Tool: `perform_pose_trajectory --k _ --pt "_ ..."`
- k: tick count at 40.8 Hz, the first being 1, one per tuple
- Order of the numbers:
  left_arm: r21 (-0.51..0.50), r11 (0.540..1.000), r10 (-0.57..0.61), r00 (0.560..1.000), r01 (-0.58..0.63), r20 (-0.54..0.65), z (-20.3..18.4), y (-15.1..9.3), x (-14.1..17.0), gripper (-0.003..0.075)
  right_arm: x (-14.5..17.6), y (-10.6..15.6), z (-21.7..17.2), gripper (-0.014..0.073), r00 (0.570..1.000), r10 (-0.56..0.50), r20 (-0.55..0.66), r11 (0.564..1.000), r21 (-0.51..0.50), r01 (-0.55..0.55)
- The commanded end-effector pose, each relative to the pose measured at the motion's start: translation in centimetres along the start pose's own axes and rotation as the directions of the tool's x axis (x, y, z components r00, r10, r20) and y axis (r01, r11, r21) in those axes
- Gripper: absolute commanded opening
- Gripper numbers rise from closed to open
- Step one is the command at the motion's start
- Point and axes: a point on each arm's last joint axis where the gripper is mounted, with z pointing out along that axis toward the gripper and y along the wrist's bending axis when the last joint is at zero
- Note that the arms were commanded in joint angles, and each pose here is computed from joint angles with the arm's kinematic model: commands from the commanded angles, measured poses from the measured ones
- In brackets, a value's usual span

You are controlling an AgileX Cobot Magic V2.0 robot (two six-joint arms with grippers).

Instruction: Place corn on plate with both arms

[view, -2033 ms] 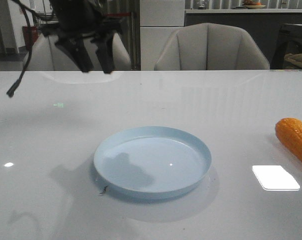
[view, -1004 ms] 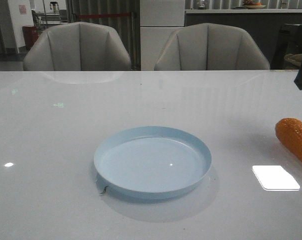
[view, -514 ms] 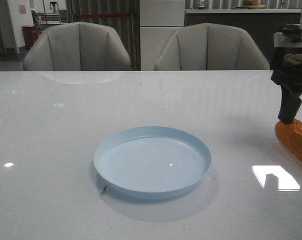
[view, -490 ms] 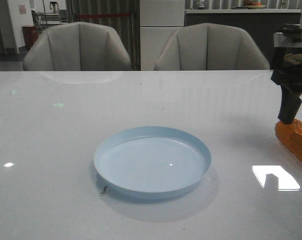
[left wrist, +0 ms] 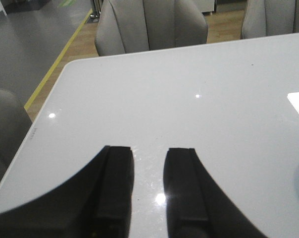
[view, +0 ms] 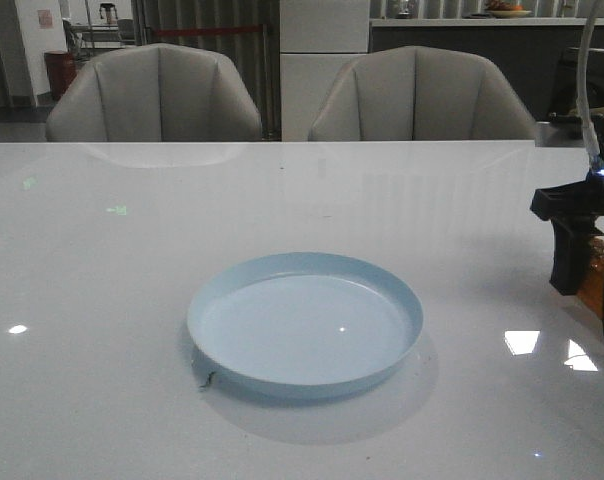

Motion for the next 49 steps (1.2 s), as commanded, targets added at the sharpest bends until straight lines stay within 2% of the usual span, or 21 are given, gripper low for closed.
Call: perform_pose_trajectory --k 1,7,12,19,25,32,39,49 --pt "0.007 1.0 -0.005 0.997 0.005 0.079 0.4 0.0 -1.8 0.0252 -1.0 0.0 -2.1 0.0428 0.996 -0.019 0.09 1.0 0.007 0.019" --pt "0.01 1.0 -0.002 0.998 0.001 0.056 1.0 -0.1 -1.7 0.0252 -1.2 0.0 -2.2 0.0209 0.992 -0.052 0.111 0.999 0.014 0.051" --pt "0.01 1.0 -0.002 0.998 0.001 0.056 1.0 -0.1 -1.7 0.0252 -1.8 0.1 -2.7 0.0129 0.987 -0.079 0.137 0.997 0.019 0.077" --pt "0.01 1.0 -0.002 0.998 0.001 0.057 1.0 -0.1 -1.7 0.0252 -3.8 2.5 -5.6 0.0128 0.946 -0.263 0.191 0.964 0.017 0.265" --pt "0.012 1.0 -0.005 0.998 0.005 0.057 1.0 -0.1 -1.7 0.0252 -5.2 7.3 -8.7 0.0128 0.881 -0.396 0.258 0.906 -0.05 0.421" --pt "0.012 1.0 -0.006 0.998 0.005 0.055 1.0 -0.1 -1.7 0.0252 -5.7 13.1 -11.3 0.0128 0.803 -0.48 0.352 0.842 -0.069 0.534" --pt "0.013 1.0 -0.007 0.998 0.007 0.055 1.0 -0.1 -1.7 0.0252 -4.5 17.9 -11.2 0.0128 0.749 -0.552 0.366 0.777 -0.1 0.621" --pt "0.013 1.0 -0.007 0.998 0.007 0.055 1.0 -0.1 -1.7 0.0252 -2.7 22.4 -9.0 0.0141 0.716 -0.62 0.321 0.709 -0.163 0.687"
